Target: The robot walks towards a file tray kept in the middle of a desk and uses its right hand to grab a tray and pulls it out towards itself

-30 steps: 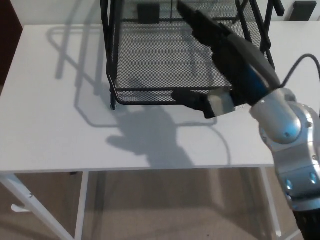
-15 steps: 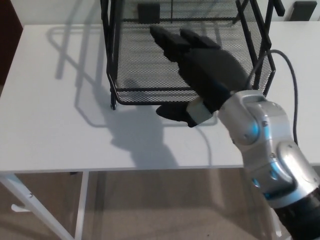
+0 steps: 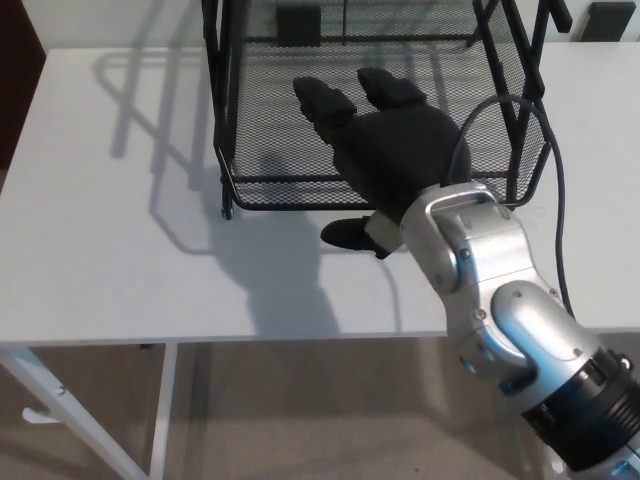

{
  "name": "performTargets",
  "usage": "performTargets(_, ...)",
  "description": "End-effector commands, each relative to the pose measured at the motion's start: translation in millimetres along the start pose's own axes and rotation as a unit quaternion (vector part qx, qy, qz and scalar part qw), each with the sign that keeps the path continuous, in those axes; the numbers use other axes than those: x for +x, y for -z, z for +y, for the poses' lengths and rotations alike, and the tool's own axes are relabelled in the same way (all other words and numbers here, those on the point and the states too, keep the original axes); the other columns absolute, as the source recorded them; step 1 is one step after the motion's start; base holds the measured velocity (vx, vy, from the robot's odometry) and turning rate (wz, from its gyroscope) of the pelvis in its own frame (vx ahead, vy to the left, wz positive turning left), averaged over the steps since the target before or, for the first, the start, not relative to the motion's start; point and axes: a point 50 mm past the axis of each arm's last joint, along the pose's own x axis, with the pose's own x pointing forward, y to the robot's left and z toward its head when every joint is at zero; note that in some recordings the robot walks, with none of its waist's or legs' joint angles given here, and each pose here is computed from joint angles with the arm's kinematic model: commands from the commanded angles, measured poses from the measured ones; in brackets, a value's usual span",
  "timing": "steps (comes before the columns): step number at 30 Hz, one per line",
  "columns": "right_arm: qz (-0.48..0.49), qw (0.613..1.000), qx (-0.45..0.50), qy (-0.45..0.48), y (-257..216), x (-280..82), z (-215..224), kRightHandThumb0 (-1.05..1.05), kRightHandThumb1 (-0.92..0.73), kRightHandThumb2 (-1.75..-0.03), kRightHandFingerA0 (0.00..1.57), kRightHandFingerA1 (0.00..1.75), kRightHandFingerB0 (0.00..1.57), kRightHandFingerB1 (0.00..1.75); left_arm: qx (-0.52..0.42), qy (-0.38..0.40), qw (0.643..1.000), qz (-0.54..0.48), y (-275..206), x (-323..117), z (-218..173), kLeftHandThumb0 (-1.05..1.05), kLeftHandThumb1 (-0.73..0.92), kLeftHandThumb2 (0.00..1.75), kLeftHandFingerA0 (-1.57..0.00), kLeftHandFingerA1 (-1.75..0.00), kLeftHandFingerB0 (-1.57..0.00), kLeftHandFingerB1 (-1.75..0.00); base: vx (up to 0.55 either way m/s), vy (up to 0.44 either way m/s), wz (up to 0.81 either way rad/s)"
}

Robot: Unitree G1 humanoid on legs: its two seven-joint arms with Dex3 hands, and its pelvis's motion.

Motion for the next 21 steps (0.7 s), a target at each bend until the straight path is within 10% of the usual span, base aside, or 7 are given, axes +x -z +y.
performTargets(1,0.104,0.960,-0.238,0.105,9.0,1.8,-20.0,-0.70,-0.43,-0.74,0.00,0.01,0.00,0.00,0.073,-0.001,0.997,-0.035,-16.3,-2.7,12.7,-0.34,0.21,0.85,-0.40,-0.38,-0.31,-0.33,0.00,0.000,0.00)
performTargets(21,0.150,0.970,-0.189,0.029,15.2,0.0,8.3,-0.84,-0.54,-0.85,0.00,0.01,0.00,0.00,0.081,-0.001,0.996,-0.034,-19.2,-2.2,13.2,-0.35,0.20,0.80,-0.39,-0.38,-0.31,-0.33,0.00,0.000,0.00)
